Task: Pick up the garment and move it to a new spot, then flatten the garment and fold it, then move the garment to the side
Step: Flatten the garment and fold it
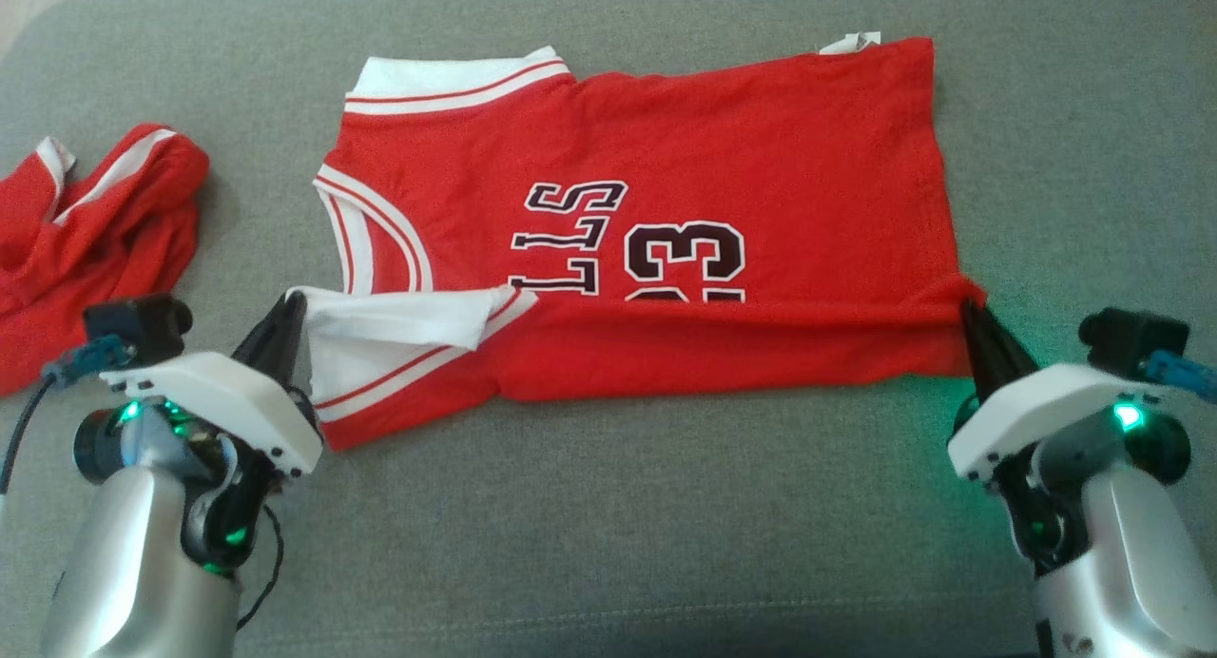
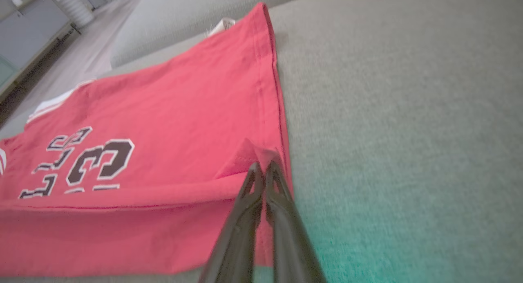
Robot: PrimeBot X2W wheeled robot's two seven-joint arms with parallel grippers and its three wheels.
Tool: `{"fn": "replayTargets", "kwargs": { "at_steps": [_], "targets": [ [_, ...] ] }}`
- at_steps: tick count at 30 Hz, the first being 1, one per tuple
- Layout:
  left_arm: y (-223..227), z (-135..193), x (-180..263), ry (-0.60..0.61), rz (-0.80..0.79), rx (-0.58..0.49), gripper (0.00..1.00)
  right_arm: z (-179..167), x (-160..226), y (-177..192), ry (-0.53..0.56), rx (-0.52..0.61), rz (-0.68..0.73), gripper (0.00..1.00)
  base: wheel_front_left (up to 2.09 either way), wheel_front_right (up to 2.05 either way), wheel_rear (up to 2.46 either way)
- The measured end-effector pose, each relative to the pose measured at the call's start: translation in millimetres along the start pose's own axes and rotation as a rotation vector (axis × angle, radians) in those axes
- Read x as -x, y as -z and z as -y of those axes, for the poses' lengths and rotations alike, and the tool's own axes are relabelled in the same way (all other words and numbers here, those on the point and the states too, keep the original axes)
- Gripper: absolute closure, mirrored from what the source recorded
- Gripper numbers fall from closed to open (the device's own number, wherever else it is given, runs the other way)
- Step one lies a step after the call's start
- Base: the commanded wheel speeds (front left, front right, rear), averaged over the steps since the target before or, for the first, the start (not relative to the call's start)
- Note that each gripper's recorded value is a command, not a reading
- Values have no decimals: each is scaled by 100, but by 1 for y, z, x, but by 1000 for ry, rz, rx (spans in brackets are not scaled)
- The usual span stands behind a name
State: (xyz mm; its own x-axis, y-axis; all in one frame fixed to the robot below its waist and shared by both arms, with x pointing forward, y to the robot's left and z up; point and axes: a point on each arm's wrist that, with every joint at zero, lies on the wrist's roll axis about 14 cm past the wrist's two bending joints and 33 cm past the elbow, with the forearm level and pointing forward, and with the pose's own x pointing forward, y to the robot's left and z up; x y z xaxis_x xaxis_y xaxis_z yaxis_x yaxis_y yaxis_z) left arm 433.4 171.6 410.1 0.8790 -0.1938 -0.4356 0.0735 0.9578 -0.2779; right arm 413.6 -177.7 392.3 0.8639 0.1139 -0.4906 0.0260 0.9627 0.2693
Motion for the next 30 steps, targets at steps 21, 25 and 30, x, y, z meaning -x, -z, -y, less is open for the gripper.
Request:
{"fn": "replayTargets", "kwargs": {
  "at_steps": [21,25,30],
  "targets": [
    [-26,0,41,-105,397,-55,0,-24,27,-53,-63,172,370,0,0,0,0],
    [-22,3,52,-107,400,-74,0,-27,35,-47,-70,178,362,0,0,0,0],
    [-9,10,61,-98,377,-71,0,-29,43,-38,-74,177,339,0,0,0,0]
  ]
}}
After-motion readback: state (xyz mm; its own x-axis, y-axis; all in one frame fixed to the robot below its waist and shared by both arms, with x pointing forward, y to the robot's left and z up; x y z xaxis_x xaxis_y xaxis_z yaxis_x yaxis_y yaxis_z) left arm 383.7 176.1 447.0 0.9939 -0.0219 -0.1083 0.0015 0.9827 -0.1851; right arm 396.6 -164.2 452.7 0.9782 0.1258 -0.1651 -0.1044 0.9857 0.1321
